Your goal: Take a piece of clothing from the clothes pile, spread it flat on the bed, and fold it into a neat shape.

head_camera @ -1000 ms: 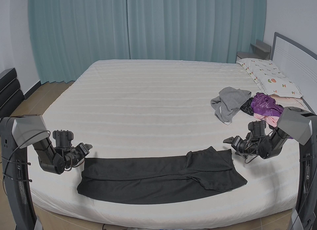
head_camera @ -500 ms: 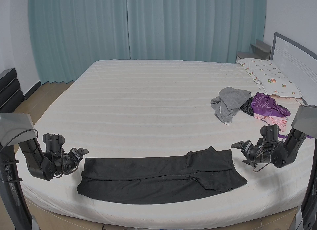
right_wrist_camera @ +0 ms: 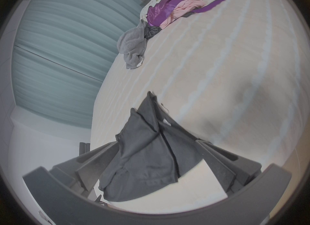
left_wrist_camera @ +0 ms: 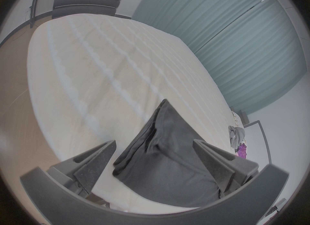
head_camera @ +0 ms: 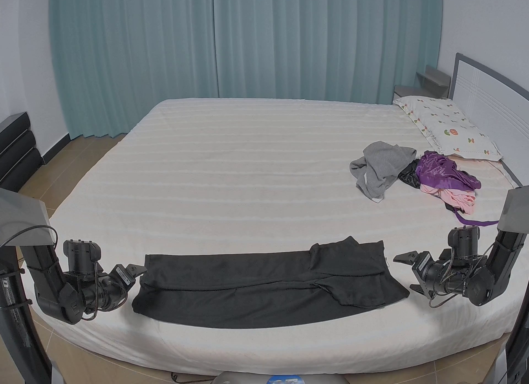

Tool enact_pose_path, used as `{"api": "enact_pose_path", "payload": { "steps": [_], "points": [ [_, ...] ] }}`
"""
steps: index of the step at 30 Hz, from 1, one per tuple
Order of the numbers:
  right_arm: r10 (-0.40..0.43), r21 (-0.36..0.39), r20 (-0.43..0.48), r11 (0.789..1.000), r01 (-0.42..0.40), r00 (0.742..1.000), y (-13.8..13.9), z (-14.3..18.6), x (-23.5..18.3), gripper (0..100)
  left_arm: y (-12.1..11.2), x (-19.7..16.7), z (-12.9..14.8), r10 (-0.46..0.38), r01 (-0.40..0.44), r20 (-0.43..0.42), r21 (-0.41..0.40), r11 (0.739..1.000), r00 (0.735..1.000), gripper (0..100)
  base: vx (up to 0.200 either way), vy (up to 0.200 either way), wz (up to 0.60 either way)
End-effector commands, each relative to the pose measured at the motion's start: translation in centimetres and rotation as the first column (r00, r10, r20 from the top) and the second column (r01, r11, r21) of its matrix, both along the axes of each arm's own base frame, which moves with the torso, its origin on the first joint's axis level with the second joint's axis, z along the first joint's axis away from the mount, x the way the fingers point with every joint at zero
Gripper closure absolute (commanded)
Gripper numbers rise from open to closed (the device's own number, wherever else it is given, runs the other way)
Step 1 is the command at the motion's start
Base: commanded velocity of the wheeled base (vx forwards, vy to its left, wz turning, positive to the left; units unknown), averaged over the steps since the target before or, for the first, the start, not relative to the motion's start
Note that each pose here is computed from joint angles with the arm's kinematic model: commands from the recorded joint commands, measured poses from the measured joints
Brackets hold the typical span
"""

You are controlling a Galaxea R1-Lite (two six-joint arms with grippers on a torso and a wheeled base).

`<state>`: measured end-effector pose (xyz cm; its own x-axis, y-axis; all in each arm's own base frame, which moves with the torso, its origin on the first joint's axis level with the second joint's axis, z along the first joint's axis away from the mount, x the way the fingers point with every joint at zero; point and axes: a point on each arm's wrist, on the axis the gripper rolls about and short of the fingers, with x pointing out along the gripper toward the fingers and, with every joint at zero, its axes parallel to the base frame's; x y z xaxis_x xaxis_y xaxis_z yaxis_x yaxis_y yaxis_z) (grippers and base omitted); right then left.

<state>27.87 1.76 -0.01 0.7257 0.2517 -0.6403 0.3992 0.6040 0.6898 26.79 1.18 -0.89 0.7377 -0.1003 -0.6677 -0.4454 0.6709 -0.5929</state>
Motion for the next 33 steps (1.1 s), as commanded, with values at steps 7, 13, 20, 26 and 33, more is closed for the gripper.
{"api": "enact_pose_path", "payload": {
  "steps": [7,13,20,26,33],
  "points": [
    [0.015,-0.001,-0.030,1.000,-0.015,0.999,0.3,-0.3,-0.9,0,-0.5,-1.5,-1.0,-0.036,0.039,-0.065,0.032,0.999,0.997,0,0.000,0.000,0.00],
    [0.044,-0.005,-0.043,0.999,-0.044,0.998,1.2,-0.5,-1.3,0,-1.2,-2.1,-1.5,-0.085,0.092,-0.098,0.075,0.993,0.992,0,0.000,0.000,0.00],
    [0.061,-0.010,-0.052,0.998,-0.062,0.997,1.7,-0.6,-1.5,0,-1.7,-1.4,-2.5,-0.074,0.086,-0.105,0.108,0.990,0.992,0,0.000,0.000,0.00],
    [0.054,-0.032,-0.048,0.998,-0.055,0.997,1.9,-0.4,-1.8,0,-2.9,-0.1,-3.6,-0.044,0.059,-0.081,0.194,0.979,0.996,0,0.000,0.000,0.00],
    [0.070,-0.111,-0.097,0.991,-0.081,0.993,2.6,-1.4,-2.9,0,-3.4,0.5,-3.8,-0.056,0.068,-0.067,0.199,0.978,0.996,100,0.000,0.000,0.00]
  ]
}}
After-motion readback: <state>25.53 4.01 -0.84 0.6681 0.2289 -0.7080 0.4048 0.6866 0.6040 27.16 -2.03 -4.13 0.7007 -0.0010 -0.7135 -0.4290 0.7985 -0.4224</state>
